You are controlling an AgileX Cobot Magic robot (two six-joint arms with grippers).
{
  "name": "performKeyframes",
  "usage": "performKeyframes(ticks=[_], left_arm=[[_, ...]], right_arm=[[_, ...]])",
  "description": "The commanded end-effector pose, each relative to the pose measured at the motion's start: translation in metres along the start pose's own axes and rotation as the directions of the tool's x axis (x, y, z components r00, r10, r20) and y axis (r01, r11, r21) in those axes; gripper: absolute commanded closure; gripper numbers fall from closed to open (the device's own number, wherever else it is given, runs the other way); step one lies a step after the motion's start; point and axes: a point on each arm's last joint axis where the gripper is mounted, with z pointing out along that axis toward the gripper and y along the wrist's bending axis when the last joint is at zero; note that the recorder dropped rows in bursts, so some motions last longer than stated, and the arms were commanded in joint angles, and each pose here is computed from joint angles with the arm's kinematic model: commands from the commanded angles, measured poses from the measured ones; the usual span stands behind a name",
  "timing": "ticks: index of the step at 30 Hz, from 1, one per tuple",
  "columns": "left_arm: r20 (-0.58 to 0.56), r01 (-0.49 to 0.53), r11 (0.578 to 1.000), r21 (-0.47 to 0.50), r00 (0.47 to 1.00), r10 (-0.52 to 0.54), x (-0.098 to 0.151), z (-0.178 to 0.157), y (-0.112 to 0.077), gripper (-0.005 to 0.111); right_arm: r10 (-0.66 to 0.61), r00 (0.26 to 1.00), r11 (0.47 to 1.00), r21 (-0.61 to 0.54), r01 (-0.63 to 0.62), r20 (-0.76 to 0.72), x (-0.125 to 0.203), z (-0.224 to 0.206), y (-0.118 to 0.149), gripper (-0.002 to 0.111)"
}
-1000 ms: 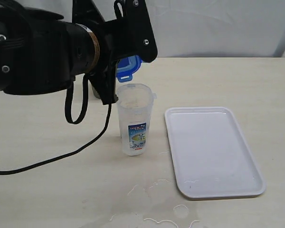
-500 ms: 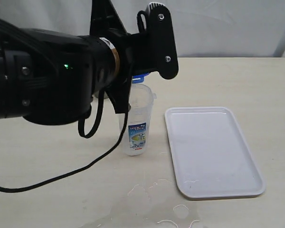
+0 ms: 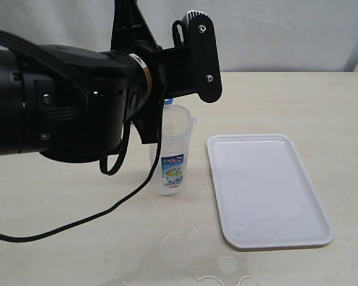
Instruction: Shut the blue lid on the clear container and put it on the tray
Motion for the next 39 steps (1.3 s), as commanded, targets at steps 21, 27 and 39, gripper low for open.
performKeyframes(ticks=[21, 27, 39], left_arm=[[0.025, 0.081, 0.991, 0.106, 0.996, -0.084, -0.008, -0.009, -0.014, 0.107], [0.016, 0.081, 0.991, 0.105, 0.996, -0.083, -0.008, -0.008, -0.014, 0.107], [0.016, 0.079, 0.984, 0.157, 0.996, -0.083, -0.008, -0.009, -0.019, 0.107]], right_arm=[[-0.006, 1.0, 1.0, -0.001, 0.006, 0.006, 0.0, 0.0, 0.0, 0.104], [-0.006, 1.0, 1.0, -0.001, 0.006, 0.006, 0.0, 0.0, 0.0, 0.104], [-0.006, 1.0, 1.0, -0.001, 0.006, 0.006, 0.0, 0.0, 0.0, 0.104]])
